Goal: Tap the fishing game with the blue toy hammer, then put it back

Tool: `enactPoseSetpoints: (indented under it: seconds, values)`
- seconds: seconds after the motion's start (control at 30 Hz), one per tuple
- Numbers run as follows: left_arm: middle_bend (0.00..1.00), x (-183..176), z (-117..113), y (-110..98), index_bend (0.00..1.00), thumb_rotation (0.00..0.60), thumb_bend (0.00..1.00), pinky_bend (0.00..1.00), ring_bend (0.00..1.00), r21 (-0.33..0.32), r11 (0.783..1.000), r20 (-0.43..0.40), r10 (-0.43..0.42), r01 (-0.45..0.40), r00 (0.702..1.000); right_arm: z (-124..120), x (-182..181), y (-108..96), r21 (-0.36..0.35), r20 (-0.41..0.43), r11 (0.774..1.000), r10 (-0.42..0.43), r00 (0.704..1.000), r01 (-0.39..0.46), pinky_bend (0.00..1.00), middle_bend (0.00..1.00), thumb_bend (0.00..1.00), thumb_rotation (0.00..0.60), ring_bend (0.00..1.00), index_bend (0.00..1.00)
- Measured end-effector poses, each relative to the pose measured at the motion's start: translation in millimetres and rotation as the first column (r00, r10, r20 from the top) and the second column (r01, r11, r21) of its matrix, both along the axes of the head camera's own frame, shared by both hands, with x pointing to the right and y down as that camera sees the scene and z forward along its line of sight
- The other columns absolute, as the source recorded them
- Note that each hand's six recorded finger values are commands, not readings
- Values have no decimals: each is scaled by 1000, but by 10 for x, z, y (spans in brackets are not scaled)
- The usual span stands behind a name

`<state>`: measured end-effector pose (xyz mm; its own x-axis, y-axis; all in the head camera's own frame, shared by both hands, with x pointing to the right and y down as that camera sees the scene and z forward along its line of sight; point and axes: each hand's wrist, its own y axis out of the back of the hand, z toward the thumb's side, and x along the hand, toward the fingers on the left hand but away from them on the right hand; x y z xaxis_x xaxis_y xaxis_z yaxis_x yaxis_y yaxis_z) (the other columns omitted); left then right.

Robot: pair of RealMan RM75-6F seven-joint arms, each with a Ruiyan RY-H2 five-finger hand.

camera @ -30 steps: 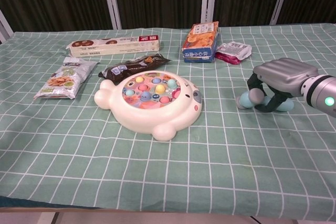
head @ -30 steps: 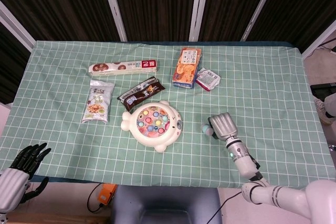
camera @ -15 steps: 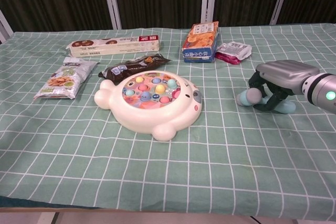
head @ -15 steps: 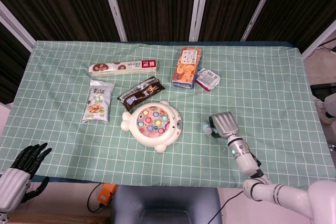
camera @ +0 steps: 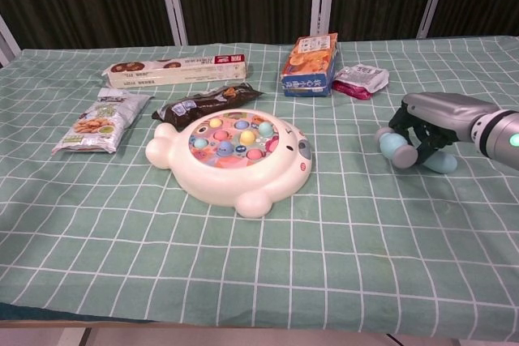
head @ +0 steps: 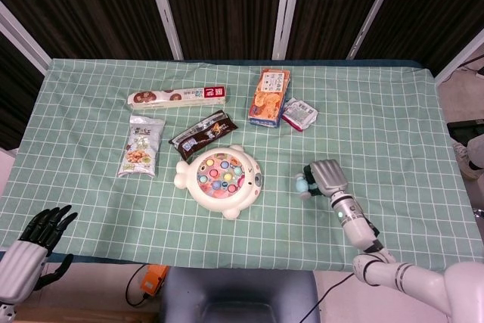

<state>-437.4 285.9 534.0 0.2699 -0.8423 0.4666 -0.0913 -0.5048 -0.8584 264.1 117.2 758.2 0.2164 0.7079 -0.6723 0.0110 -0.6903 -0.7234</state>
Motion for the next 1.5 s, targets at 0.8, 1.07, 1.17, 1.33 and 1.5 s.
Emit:
enactPoseSetpoints:
  seconds: [0.8, 1.07, 1.17, 1.33, 1.5]
  values:
    - [14, -1, -12, 7, 0, 600, 388, 93, 20, 4, 1000, 1, -2, 2, 1000, -7, 6, -16, -33, 31, 999, 5, 1000, -4, 815, 663, 433, 600, 699, 796]
    - [14, -2, -14, 10, 0, 600, 388, 92, 20, 5, 1000, 3, -3, 3, 1000, -13, 8, -13, -37, 40, 999, 7, 999, -5, 793, 626, 422, 600, 683, 747]
    - [14, -2, -12, 9, 0, 600, 388, 93, 20, 5, 1000, 3, -4, 3, 1000, -28, 16, -24, -34, 45, 999, 10, 999, -8, 792, 622, 420, 600, 682, 739]
    - [14, -3, -17, 10, 0, 600, 388, 92, 20, 7, 1000, 2, -4, 4, 1000, -43, 52, -37, -30, 50, 999, 20, 999, -18, 789, 619, 418, 600, 678, 733]
    - [14, 0, -14, 9, 0, 600, 387, 93, 20, 6, 1000, 3, -3, 3, 1000, -28, 48, -18, -35, 48, 999, 10, 999, -8, 789, 619, 418, 600, 678, 733]
